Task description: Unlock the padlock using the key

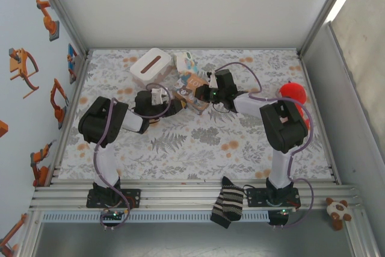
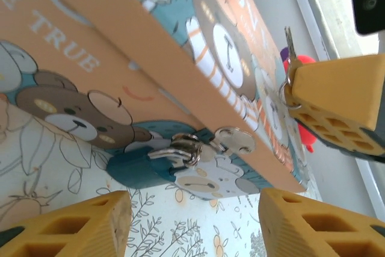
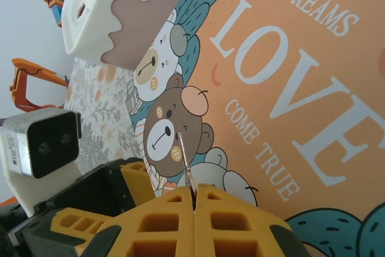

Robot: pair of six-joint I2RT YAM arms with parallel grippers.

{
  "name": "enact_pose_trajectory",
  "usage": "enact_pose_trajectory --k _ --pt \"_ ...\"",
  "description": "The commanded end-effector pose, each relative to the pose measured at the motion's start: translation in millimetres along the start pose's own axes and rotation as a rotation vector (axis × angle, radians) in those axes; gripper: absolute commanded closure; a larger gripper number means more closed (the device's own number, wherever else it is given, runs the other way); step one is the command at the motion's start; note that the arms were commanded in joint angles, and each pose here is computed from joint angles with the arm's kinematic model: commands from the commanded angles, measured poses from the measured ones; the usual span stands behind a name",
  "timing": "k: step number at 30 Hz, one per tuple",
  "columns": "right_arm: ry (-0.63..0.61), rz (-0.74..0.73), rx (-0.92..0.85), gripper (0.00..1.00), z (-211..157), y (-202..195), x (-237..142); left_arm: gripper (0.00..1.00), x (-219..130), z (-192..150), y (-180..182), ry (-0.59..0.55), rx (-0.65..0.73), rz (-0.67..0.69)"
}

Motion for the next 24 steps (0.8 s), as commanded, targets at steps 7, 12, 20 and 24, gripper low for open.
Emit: enact_pose_trajectory --k 7,12,20,24 --pt "-0.049 0.09 -0.088 1.0 13 30 -15 0.23 -18 19 -24 -0.03 0.278 -0.014" --pt "-0.032 0.087 -0.081 1.0 19 34 -10 0.23 -28 26 -13 -0.056 0.231 0.011" --pt "-0.014 0.013 -0.059 1.0 25 25 6 0.24 -50 61 10 -0.123 0.135 0.079" --pt "-0.007 0.012 -0.066 1.0 31 29 18 0.24 -44 72 11 -0.098 0.147 0.082"
Point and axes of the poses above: each hand's point on the last joint's axis, 136 mm out from that joint toward the fingers, its own x axis out along the fingers, its own y axis along the line the jaws close on, z = x × y, the point moved 6 cm from there along -x, back along the fingers, and after that the axes turned 11 degrees about x, right-handed, at the moved point
